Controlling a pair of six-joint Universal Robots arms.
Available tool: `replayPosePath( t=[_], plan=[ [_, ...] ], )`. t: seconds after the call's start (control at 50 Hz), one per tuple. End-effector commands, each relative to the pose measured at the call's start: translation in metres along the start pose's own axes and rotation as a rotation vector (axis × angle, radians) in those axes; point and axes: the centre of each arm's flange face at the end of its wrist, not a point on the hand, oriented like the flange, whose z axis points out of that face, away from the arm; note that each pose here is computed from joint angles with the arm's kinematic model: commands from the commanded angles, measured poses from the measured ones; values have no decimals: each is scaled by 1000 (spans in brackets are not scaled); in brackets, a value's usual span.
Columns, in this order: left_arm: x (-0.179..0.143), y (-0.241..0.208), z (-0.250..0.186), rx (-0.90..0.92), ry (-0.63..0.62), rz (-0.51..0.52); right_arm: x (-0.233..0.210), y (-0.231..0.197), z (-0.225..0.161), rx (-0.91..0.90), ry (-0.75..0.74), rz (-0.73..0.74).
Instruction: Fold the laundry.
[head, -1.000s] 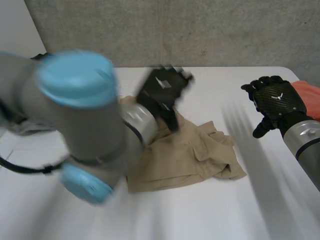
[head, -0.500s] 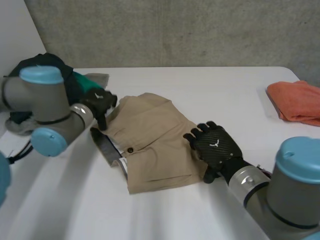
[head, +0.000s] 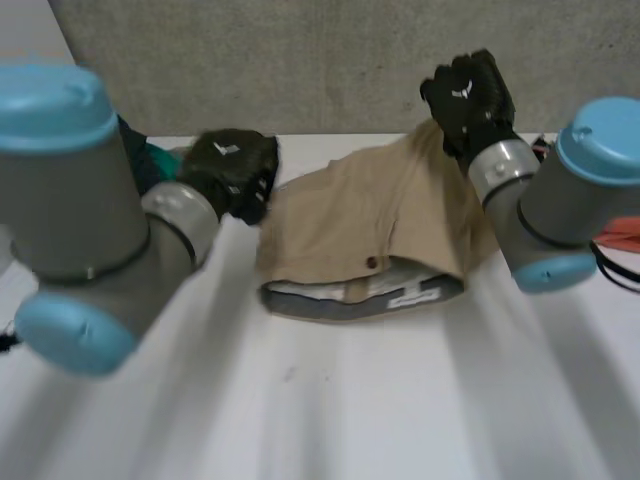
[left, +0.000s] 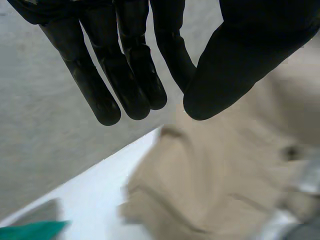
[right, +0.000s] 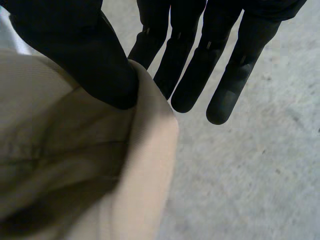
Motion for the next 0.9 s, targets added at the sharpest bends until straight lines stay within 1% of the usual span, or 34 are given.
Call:
replayPosePath(
  t=[0.02, 0.04, 0.08, 0.1, 0.16, 0.2, 0.24, 0.26, 0.3, 0.32, 0.38, 0.4, 0.46, 0.48, 0.52, 0.54, 0.62, 0.68, 0.7, 0.78, 0.9],
  plan=[
    [69, 34, -35, -10, 183, -144, -16, 23, 23, 43, -47, 86],
    [87, 46, -38, -23, 228, -153, -20, 31, 24, 26, -50, 102],
    [105, 56, -40, -29, 263, -146, -25, 39, 24, 2, -53, 112],
    [118, 63, -42, -34, 292, -138, -27, 48, 23, -35, -41, 114],
    [112, 55, -37, -4, 257, -145, -20, 59, 20, -125, 17, 113],
    [82, 36, -22, 52, 157, -156, -2, 74, 14, -240, 105, 105],
    [56, 22, -11, 93, 79, -155, 6, 82, 8, -307, 135, 108],
    [27, 10, 2, 128, 3, -142, 13, 85, 1, -360, 141, 110],
    [3, 3, 13, 149, -56, -110, 18, 82, -6, -393, 124, 111],
    [-18, -2, 22, 165, -99, -71, 23, 72, -13, -409, 99, 115],
    [-39, -9, 35, 189, -120, 6, 30, 53, -28, -439, 53, 138],
    [-48, -7, 46, 190, -107, 63, 30, 45, -40, -475, 16, 168],
    [-55, 6, 66, 172, -56, 142, 21, 45, -60, -551, -49, 227],
    [-61, 13, 79, 167, -27, 187, 13, 48, -74, -601, -96, 265],
    [-65, 22, 89, 155, 9, 223, 2, 50, -87, -642, -150, 302],
    [-67, 33, 99, 135, 37, 252, -2, 49, -95, -656, -175, 327],
    [-70, 69, 124, 90, 106, 312, -11, 48, -117, -674, -217, 374],
    [-70, 87, 138, 83, 137, 354, -19, 50, -125, -650, -219, 380],
    [-69, 98, 145, 84, 155, 382, -25, 55, -127, -629, -211, 370],
    [-63, 124, 161, 98, 209, 441, -38, 60, -126, -550, -192, 348],
    [-55, 155, 181, 118, 241, 465, -60, 93, -118, -537, -197, 283]
  ],
)
